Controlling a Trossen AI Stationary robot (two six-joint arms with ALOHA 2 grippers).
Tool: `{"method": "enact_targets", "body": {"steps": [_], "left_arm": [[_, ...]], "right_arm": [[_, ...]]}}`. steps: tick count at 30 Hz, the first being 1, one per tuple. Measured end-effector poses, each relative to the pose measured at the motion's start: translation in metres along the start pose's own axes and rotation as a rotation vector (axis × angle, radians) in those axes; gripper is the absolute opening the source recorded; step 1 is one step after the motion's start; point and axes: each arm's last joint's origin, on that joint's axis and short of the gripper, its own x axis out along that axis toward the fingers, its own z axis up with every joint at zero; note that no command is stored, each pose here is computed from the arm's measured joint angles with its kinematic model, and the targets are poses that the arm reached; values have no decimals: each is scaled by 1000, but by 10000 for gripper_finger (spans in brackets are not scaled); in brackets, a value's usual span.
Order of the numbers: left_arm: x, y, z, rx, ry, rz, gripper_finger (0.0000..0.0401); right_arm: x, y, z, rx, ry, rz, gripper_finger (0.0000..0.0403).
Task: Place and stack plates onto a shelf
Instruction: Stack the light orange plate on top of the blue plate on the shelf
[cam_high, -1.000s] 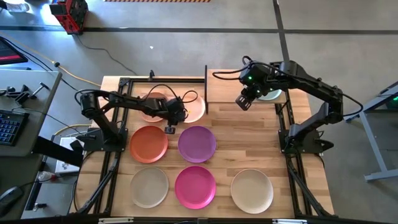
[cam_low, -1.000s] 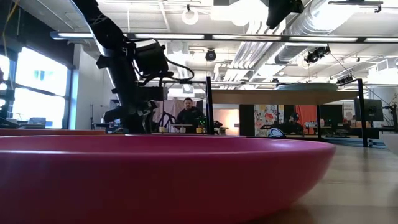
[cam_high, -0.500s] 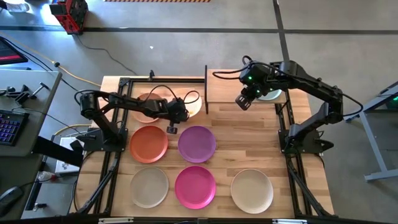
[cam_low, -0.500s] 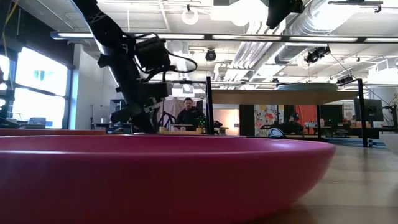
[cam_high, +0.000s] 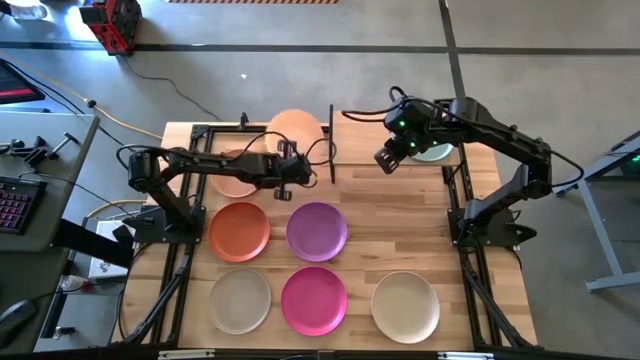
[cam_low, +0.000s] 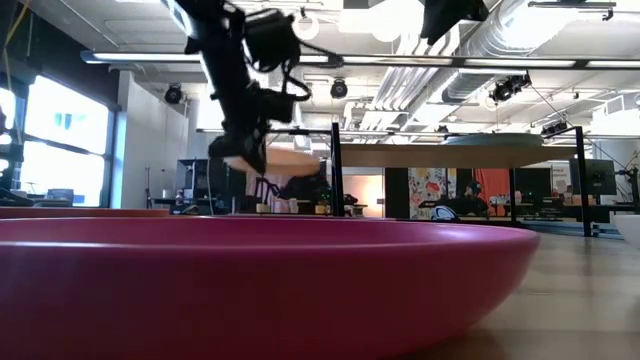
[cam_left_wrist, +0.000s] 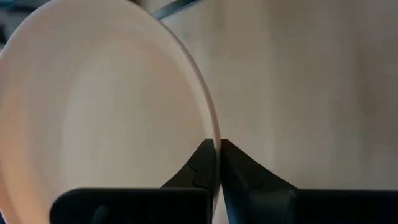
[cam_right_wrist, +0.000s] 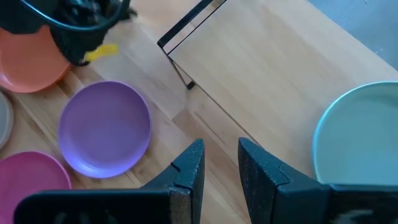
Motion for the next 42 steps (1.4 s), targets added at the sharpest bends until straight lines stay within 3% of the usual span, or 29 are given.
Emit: {"method": "enact_targets", "body": {"steps": [4, 10, 14, 21, 31, 42], "left_arm": [[-21, 20, 3, -26, 74, 67, 1], [-62, 44, 4, -48, 67, 149, 1], [-92, 48, 9, 37, 0, 191, 1], [-121, 34, 27, 297, -104, 217, 1], [-140, 17, 43, 379, -202, 281, 1], [-148, 14, 48, 469, -209, 354, 1]], "right_arm": [[0, 0, 0, -5, 3, 6, 75], [0, 0, 0, -33, 1, 6, 82], [0, 1, 2, -31, -28, -2, 108], [-1, 4, 14, 0, -178, -24, 143], [-5, 11, 31, -17, -348, 43, 145], [-6, 13, 33, 10, -360, 91, 145]]}}
